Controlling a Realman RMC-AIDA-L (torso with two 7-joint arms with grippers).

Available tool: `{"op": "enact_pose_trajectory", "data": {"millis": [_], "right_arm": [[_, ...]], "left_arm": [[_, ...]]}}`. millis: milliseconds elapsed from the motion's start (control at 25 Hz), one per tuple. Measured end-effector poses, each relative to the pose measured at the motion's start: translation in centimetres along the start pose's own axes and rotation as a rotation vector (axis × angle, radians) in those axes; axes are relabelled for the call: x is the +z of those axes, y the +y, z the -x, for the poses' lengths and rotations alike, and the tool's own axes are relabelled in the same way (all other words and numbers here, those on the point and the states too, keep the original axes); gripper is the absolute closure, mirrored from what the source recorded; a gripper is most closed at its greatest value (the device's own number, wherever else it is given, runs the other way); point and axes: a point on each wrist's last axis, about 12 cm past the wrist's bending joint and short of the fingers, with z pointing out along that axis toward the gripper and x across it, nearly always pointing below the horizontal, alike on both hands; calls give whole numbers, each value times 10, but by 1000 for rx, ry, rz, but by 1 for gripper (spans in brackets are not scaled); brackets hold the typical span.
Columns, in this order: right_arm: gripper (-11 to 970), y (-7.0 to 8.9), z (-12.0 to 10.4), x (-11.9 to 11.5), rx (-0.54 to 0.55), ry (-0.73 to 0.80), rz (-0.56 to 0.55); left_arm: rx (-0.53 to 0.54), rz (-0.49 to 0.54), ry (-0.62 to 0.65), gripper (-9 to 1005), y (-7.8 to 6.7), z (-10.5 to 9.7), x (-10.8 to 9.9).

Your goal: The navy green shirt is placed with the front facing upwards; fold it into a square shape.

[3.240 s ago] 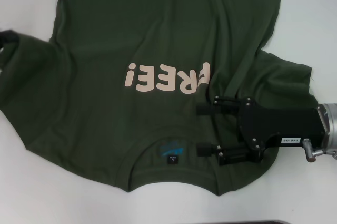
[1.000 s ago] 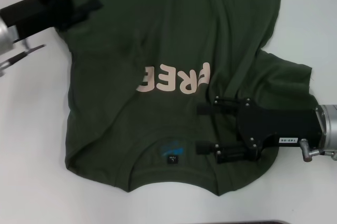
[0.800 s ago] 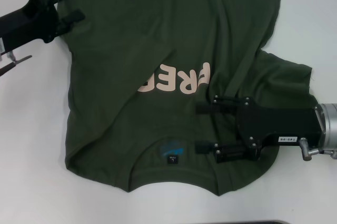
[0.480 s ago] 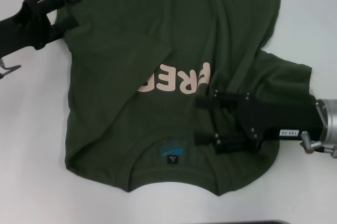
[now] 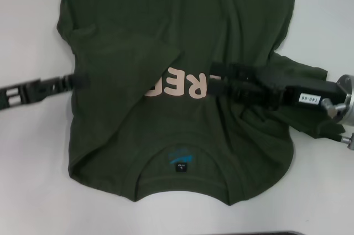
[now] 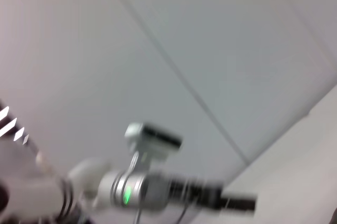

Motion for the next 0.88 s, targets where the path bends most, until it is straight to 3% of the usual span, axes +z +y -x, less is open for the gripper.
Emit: {"op": "enact_pose_trajectory", "data": {"millis": [200,440,480,640,880], "right_arm": [[63,-6,5,-10,124,-43,-58],[67,-12,4,-34,266,-43,-154],[68,-14,4,-44,306,-23,-194],[71,-18,4,-62,373,35,-270],[75,-14,21,-103,505,210,-417]], "left_arm": [[75,8,43,276,-2,-19,-13],[277,-32,43,276,-7,-41,-13],[352,-36,28,276,-7,-48,-10],[428,-39,12,276,-8,-53,-7],[401,-26,14,276,-6,-43,-7]]}}
